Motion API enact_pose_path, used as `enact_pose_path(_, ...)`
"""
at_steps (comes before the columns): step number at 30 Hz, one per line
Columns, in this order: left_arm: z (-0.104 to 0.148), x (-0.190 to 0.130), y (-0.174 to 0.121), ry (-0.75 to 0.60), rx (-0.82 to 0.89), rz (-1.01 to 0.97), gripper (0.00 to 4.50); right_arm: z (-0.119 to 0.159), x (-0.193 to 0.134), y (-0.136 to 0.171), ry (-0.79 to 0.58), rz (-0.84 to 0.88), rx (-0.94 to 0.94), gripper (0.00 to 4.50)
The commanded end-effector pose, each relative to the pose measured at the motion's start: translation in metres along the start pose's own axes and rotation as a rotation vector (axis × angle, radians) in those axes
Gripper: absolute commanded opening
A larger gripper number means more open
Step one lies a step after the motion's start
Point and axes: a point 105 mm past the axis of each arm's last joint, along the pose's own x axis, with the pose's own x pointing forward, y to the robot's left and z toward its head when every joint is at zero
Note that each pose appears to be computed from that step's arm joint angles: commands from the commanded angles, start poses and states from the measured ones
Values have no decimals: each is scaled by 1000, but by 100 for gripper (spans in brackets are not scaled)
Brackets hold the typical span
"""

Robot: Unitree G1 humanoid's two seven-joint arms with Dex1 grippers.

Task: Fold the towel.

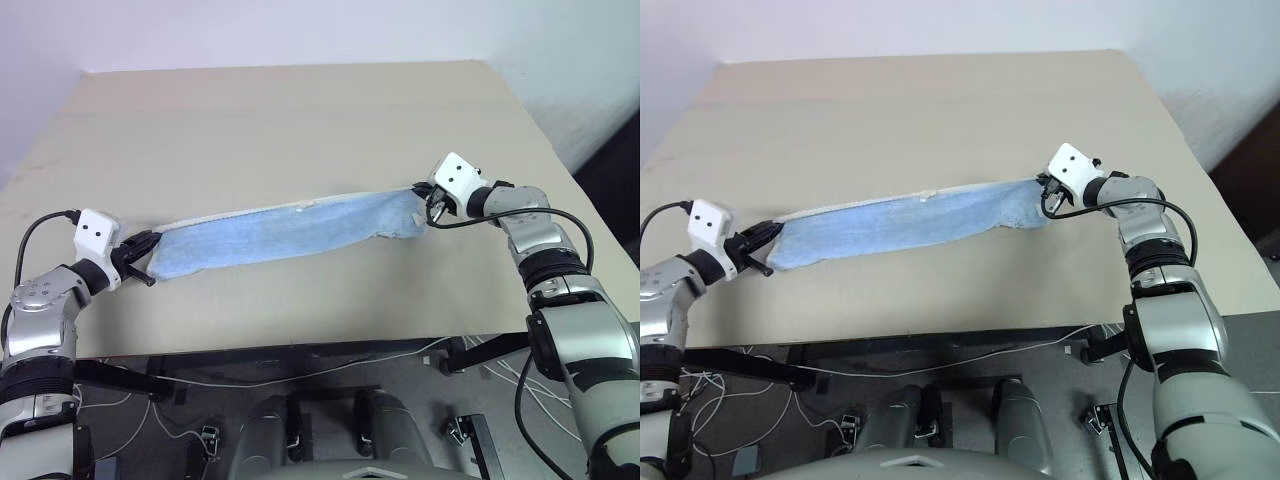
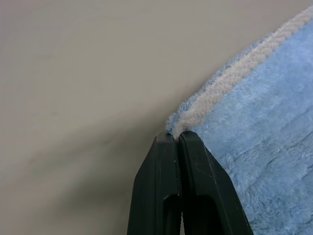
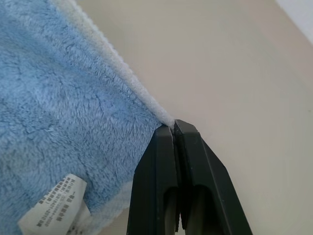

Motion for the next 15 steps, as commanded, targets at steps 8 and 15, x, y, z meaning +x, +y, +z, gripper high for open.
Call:
enact_pose_path(8,12,3,15,-58,-7,86,265,7,-3,-13,-30,-60,-3,202)
enact_pose_path(15,14,0,24,-82,13,191,450,8,-19,-29,-58,-168,-36,446)
